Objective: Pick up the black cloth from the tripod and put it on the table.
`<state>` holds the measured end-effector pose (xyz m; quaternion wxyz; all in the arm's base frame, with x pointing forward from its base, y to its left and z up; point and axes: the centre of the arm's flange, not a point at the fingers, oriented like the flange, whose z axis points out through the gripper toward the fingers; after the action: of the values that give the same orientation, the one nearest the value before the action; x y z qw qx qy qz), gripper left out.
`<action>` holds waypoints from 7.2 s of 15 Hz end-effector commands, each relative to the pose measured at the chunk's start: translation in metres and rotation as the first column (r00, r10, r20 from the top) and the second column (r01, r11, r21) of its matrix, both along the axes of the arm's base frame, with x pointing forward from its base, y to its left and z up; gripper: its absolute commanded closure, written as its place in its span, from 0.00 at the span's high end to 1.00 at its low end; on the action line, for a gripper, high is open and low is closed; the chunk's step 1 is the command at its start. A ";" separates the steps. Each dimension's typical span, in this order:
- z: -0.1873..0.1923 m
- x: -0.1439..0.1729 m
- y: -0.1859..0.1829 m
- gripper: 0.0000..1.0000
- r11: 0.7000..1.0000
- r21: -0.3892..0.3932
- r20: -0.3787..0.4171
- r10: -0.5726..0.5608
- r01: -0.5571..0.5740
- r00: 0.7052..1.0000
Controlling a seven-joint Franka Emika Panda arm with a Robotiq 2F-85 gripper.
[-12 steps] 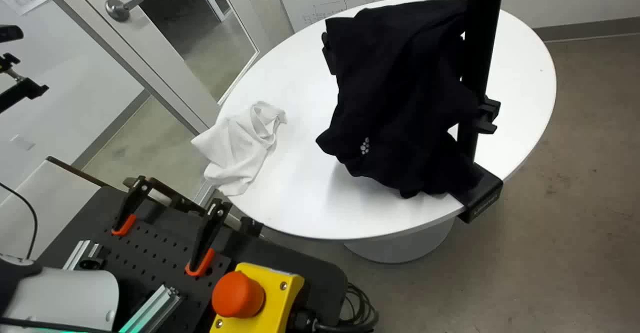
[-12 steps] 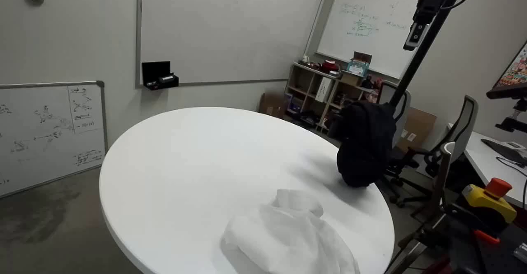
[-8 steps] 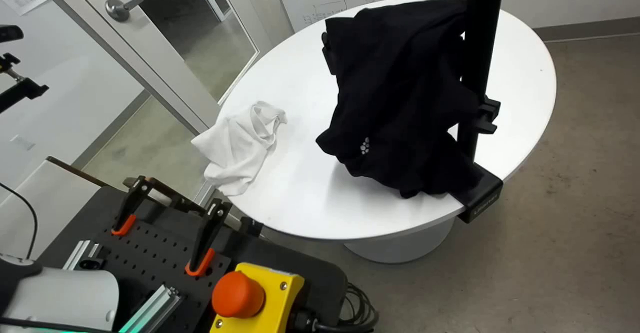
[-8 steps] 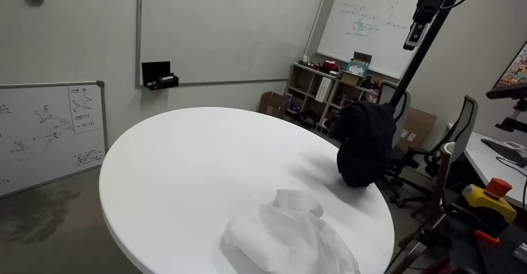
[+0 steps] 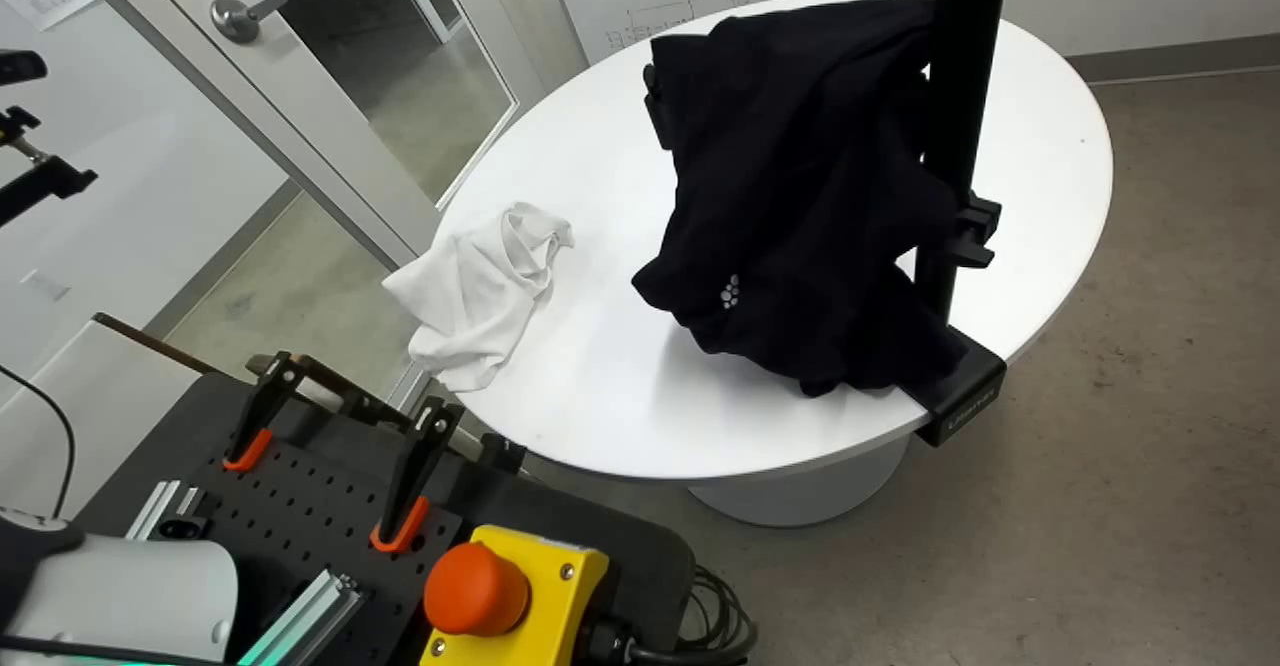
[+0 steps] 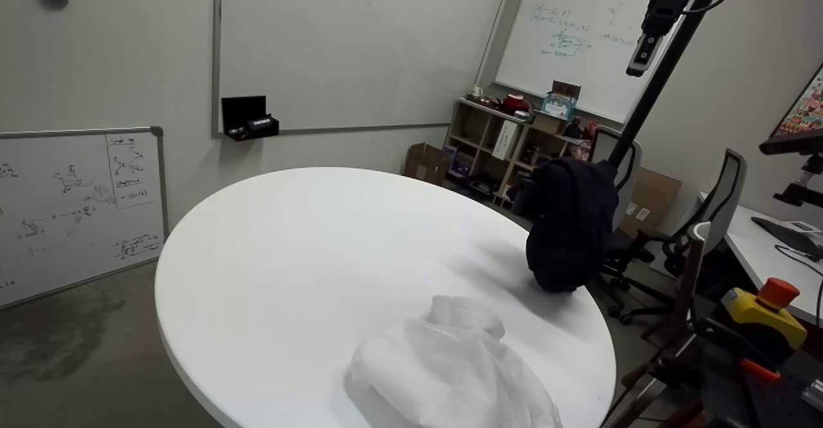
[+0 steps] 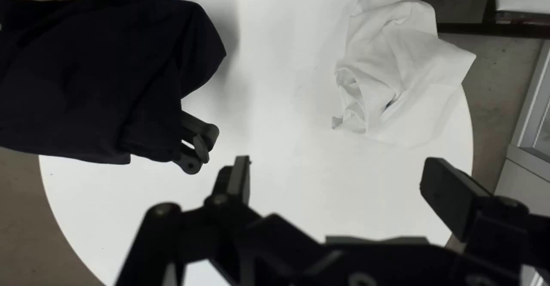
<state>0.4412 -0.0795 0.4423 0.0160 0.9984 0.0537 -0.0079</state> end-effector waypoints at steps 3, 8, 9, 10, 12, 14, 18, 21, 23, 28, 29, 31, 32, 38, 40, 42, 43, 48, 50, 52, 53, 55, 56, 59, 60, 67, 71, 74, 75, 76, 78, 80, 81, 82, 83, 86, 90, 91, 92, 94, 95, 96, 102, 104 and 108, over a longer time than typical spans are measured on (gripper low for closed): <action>0.010 0.039 -0.044 1.00 0.999 -0.005 0.170 -0.052 0.054 0.984; 0.015 0.060 -0.110 1.00 0.965 0.020 0.210 -0.261 0.262 0.942; 0.015 0.060 -0.124 1.00 0.946 0.032 0.198 -0.322 0.322 0.926; 0.013 0.060 -0.139 1.00 0.928 0.040 0.190 -0.372 0.371 0.909; 0.007 0.063 -0.164 1.00 0.882 0.059 0.194 -0.470 0.468 0.861; -0.006 0.065 -0.183 1.00 0.826 0.062 0.191 -0.560 0.560 0.806; -0.045 0.062 -0.181 1.00 0.907 -0.019 0.053 -0.419 0.420 0.907; -0.070 0.063 -0.178 1.00 0.955 -0.038 -0.039 -0.297 0.295 0.954; -0.084 0.061 -0.179 1.00 0.976 -0.049 -0.104 -0.215 0.211 0.971; -0.115 0.051 -0.178 1.00 0.993 -0.121 -0.248 -0.022 -0.009 0.969; -0.119 0.049 -0.175 1.00 0.988 -0.147 -0.270 0.011 -0.052 0.963; -0.124 0.047 -0.168 1.00 0.970 -0.200 -0.310 0.073 -0.141 0.948; -0.127 0.046 -0.163 1.00 0.956 -0.229 -0.327 0.103 -0.184 0.939; -0.141 0.054 -0.144 1.00 0.802 -0.393 -0.413 0.283 -0.450 0.865; -0.150 0.061 -0.141 1.00 0.794 -0.344 -0.475 0.313 -0.501 0.822; -0.156 0.059 -0.131 1.00 0.812 -0.266 -0.508 0.340 -0.519 0.792; -0.161 0.057 -0.126 1.00 0.819 -0.249 -0.512 0.343 -0.518 0.788; -0.182 0.049 -0.096 1.00 0.854 -0.204 -0.463 0.347 -0.480 0.815; -0.187 0.048 -0.089 1.00 0.855 -0.228 -0.409 0.350 -0.466 0.843; -0.193 0.049 -0.086 1.00 0.847 -0.262 -0.356 0.361 -0.463 0.862; -0.195 0.050 -0.084 1.00 0.845 -0.275 -0.332 0.365 -0.460 0.870; -0.201 0.050 -0.080 1.00 0.836 -0.303 -0.283 0.379 -0.457 0.881; -0.203 0.050 -0.077 1.00 0.832 -0.316 -0.261 0.386 -0.456 0.885; -0.209 0.050 -0.073 1.00 0.821 -0.357 -0.199 0.400 -0.446 0.895; -0.211 0.051 -0.073 1.00 0.818 -0.371 -0.182 0.400 -0.440 0.898; -0.210 0.058 -0.086 0.99 0.823 -0.429 -0.121 0.356 -0.373 0.926; -0.210 0.057 -0.093 0.69 0.831 -0.444 -0.112 0.320 -0.336 0.941; -0.212 0.057 -0.095 0.48 0.836 -0.448 -0.110 0.301 -0.317 0.947; -0.212 0.057 -0.096 0.42 0.838 -0.449 -0.107 0.294 -0.311 0.950; -0.212 0.058 -0.096 0.32 0.840 -0.448 -0.107 0.289 -0.306 0.951; -0.212 0.059 -0.097 0.16 0.844 -0.448 -0.104 0.278 -0.295 0.955; -0.212 0.060 -0.098 0.03 0.847 -0.449 -0.100 0.269 -0.285 0.958; -0.211 0.061 -0.098 0.00 0.849 -0.449 -0.096 0.263 -0.278 0.960; -0.210 0.062 -0.098 0.00 0.853 -0.447 -0.092 0.255 -0.269 0.962; -0.209 0.063 -0.099 0.00 0.855 -0.447 -0.088 0.250 -0.262 0.964; -0.193 0.067 -0.101 0.01 0.885 -0.413 -0.086 0.197 -0.215 0.977; -0.137 0.072 -0.109 0.01 0.962 -0.263 -0.092 0.045 -0.068 0.995; -0.122 0.072 -0.109 0.01 0.974 -0.225 -0.089 0.019 -0.039 0.996; -0.102 0.072 -0.109 0.01 0.983 -0.182 -0.084 0.001 -0.016 0.996; -0.064 0.068 -0.105 0.01 0.994 -0.104 -0.068 -0.020 0.013 0.997; -0.046 0.067 -0.103 0.01 0.997 -0.073 -0.061 -0.022 0.017 0.998; -0.029 0.063 -0.097 0.01 0.999 -0.042 -0.052 -0.019 0.017 0.998; 0.050 0.046 -0.050 0.01 0.995 0.085 0.010 0.046 -0.046 0.999; 0.070 0.047 -0.029 0.01 0.992 0.111 0.034 0.062 -0.065 0.998; 0.114 0.054 0.007 0.01 0.981 0.164 0.106 0.088 -0.104 0.990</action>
<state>0.4897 -0.0929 0.5200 -0.0400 0.9946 0.0917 0.0289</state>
